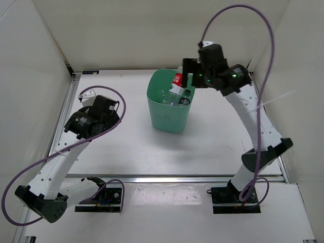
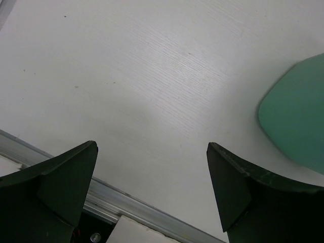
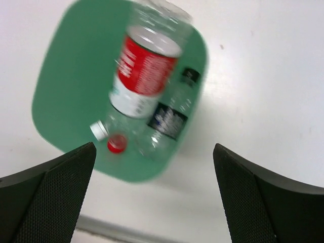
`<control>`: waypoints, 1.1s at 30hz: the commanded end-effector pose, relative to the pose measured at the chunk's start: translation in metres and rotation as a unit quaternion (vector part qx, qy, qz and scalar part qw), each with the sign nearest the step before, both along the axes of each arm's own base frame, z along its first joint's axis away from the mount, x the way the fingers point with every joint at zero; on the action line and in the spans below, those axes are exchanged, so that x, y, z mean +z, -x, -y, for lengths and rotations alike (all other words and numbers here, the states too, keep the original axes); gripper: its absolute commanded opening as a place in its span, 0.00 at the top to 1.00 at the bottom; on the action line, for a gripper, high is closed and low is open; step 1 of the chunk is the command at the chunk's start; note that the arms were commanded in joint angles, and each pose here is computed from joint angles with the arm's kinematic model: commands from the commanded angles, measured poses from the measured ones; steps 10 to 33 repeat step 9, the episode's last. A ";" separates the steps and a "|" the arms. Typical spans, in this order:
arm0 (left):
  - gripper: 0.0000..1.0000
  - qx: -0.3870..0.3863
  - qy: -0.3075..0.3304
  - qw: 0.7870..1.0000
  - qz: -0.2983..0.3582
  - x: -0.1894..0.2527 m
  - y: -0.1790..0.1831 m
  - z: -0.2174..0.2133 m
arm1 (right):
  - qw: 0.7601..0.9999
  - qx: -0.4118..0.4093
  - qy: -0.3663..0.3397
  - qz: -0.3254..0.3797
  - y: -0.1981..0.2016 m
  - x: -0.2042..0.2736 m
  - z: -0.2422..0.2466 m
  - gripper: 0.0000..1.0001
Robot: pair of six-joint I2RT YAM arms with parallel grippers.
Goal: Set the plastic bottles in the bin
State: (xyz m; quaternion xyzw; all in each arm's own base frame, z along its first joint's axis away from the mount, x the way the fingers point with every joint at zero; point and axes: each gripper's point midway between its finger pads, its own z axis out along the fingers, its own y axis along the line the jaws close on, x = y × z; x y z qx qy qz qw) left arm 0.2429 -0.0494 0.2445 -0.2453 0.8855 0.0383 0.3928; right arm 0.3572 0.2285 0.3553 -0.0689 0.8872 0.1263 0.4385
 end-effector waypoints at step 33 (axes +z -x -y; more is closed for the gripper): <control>0.00 0.080 -0.045 0.996 0.000 -0.006 0.017 -0.036 | 0.995 -0.010 -0.081 -0.056 0.068 -0.005 0.061 0.00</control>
